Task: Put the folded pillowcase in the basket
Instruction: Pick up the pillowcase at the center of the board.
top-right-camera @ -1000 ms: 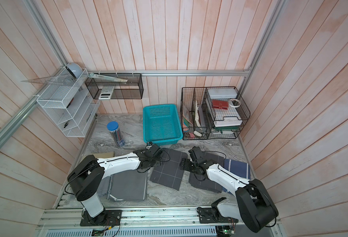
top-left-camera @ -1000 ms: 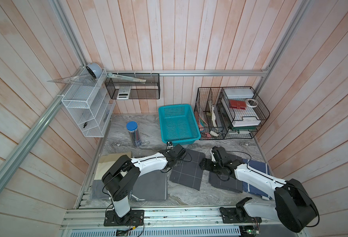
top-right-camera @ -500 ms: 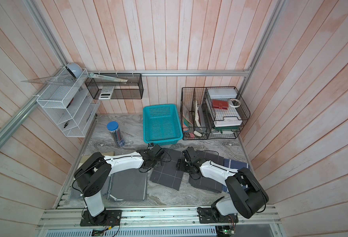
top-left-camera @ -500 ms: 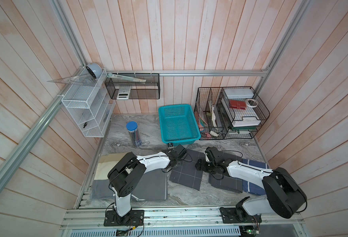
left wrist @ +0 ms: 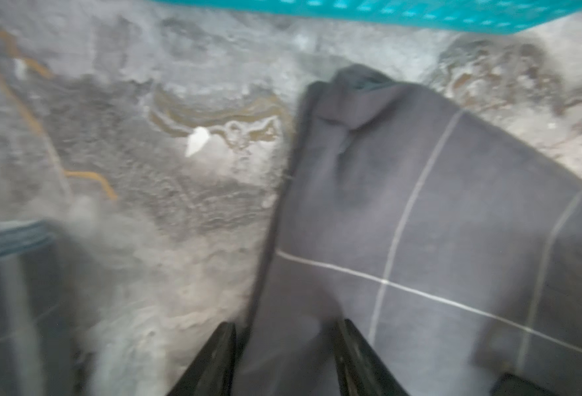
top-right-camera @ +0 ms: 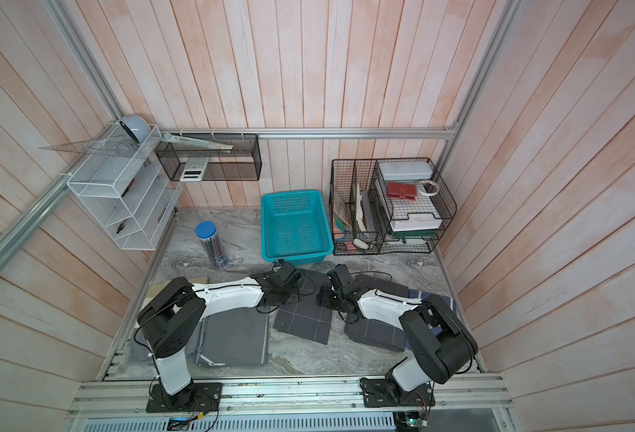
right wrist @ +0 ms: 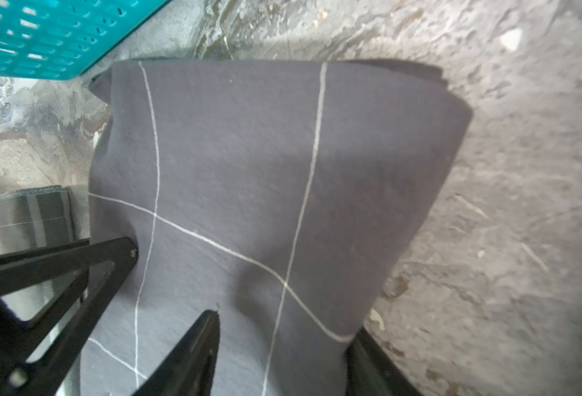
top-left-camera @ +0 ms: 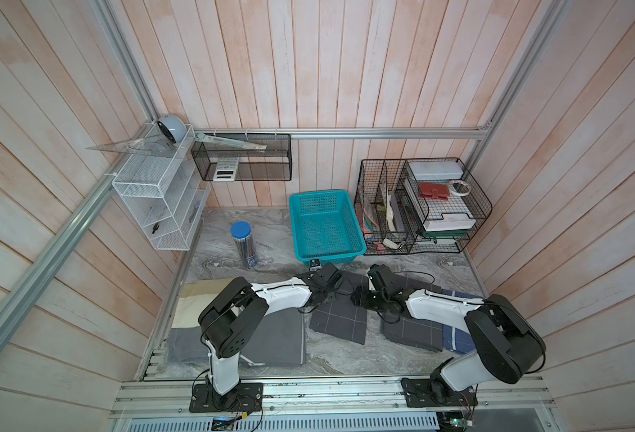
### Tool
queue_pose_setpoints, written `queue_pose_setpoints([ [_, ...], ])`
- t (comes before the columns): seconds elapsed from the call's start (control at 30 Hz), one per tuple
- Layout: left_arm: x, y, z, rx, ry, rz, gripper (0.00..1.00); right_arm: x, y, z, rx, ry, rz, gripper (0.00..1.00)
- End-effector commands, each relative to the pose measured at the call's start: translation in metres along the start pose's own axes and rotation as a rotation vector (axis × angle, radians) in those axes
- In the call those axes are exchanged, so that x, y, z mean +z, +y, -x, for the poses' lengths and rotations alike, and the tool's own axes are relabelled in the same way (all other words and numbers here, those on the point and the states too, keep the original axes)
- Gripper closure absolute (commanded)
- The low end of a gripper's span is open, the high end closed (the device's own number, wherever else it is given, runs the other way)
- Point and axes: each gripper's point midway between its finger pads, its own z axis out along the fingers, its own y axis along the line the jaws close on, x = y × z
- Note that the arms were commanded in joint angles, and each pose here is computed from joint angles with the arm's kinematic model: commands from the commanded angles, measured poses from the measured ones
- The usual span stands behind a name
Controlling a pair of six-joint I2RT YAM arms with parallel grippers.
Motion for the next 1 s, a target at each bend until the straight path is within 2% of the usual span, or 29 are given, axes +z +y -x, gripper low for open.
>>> queue_pose_setpoints([
  [0.0,0.012,-0.008,-0.024,-0.017,0.080,-0.070,0.48,0.007,-0.013,-0.024,0.008,0.087,-0.052,0.44],
  [0.07,0.013,-0.009,-0.025,-0.021,0.084,-0.076,0.51,0.007,-0.013,-0.025,0.007,0.091,-0.053,0.46],
  [0.23,0.013,-0.005,-0.026,-0.021,0.081,-0.065,0.67,0.005,-0.013,-0.025,0.006,0.081,-0.054,0.54],
  [0.57,-0.021,-0.018,-0.022,0.017,-0.008,-0.065,1.00,-0.020,-0.005,-0.019,-0.023,0.026,-0.054,0.80],
  [0.83,-0.070,-0.019,-0.017,-0.032,-0.144,-0.117,1.00,-0.058,0.011,-0.014,-0.071,-0.051,-0.056,0.97],
  [0.97,-0.104,-0.021,-0.004,-0.047,-0.227,-0.146,1.00,-0.081,0.027,-0.005,-0.095,-0.089,-0.030,1.00],
])
